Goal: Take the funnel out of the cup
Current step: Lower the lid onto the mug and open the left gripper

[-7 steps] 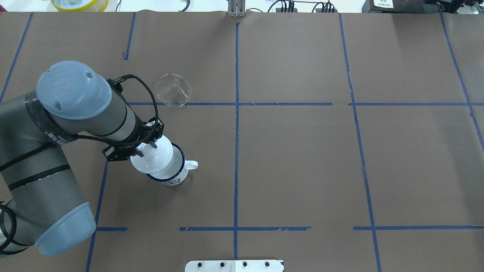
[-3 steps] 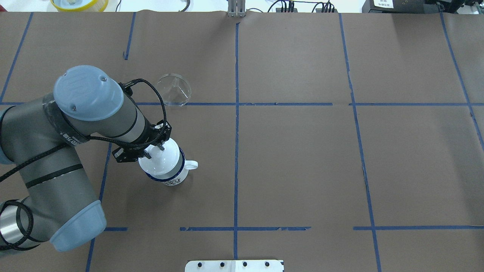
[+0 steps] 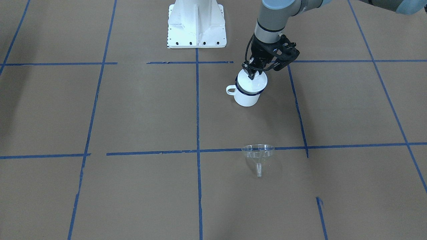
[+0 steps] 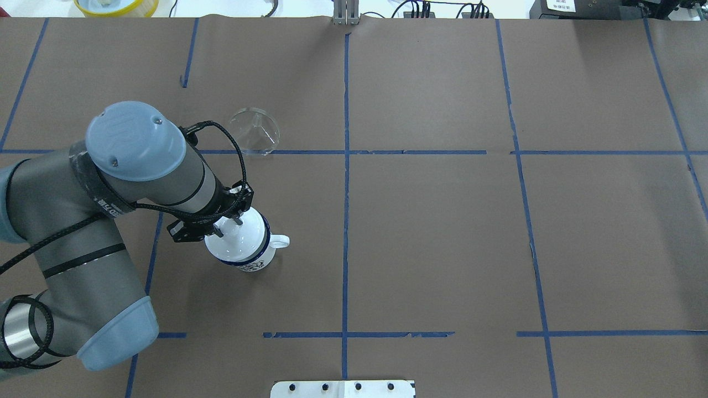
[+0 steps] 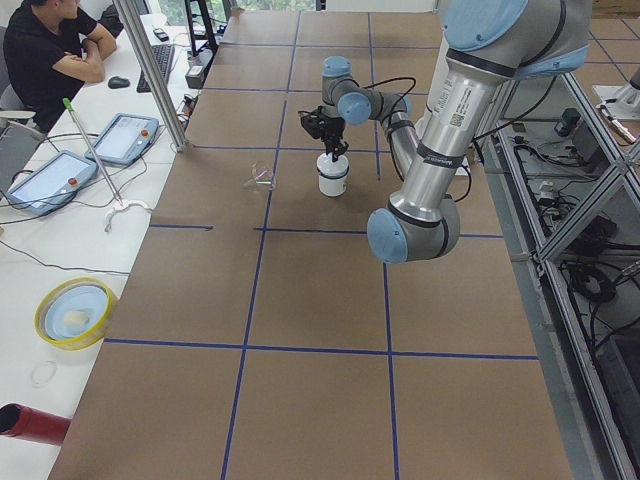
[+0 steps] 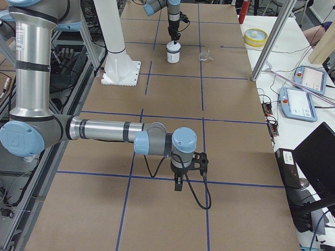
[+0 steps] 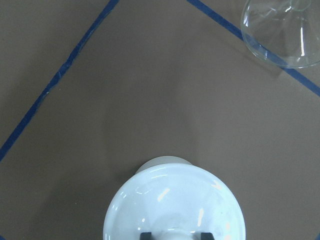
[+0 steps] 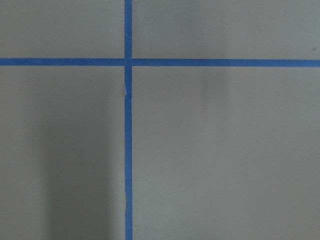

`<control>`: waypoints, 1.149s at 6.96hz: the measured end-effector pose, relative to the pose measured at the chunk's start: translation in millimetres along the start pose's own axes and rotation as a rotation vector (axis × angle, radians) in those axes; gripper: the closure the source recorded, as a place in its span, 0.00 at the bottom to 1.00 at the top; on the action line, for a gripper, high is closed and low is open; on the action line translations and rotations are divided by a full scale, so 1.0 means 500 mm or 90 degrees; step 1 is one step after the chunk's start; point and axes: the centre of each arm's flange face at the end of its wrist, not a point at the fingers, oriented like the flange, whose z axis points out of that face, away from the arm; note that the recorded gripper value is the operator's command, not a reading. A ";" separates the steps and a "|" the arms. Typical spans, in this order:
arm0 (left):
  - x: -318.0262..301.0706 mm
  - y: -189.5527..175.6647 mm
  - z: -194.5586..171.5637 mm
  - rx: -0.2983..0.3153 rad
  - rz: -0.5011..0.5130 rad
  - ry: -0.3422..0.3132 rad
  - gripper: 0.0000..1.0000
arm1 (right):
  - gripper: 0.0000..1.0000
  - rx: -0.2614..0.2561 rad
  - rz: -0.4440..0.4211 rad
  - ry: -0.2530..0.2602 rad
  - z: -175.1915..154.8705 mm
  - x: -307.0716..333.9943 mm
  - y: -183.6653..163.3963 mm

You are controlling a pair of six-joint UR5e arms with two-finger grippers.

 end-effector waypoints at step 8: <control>0.001 0.007 0.009 -0.011 0.006 -0.005 1.00 | 0.00 0.000 0.000 0.000 0.000 0.000 0.000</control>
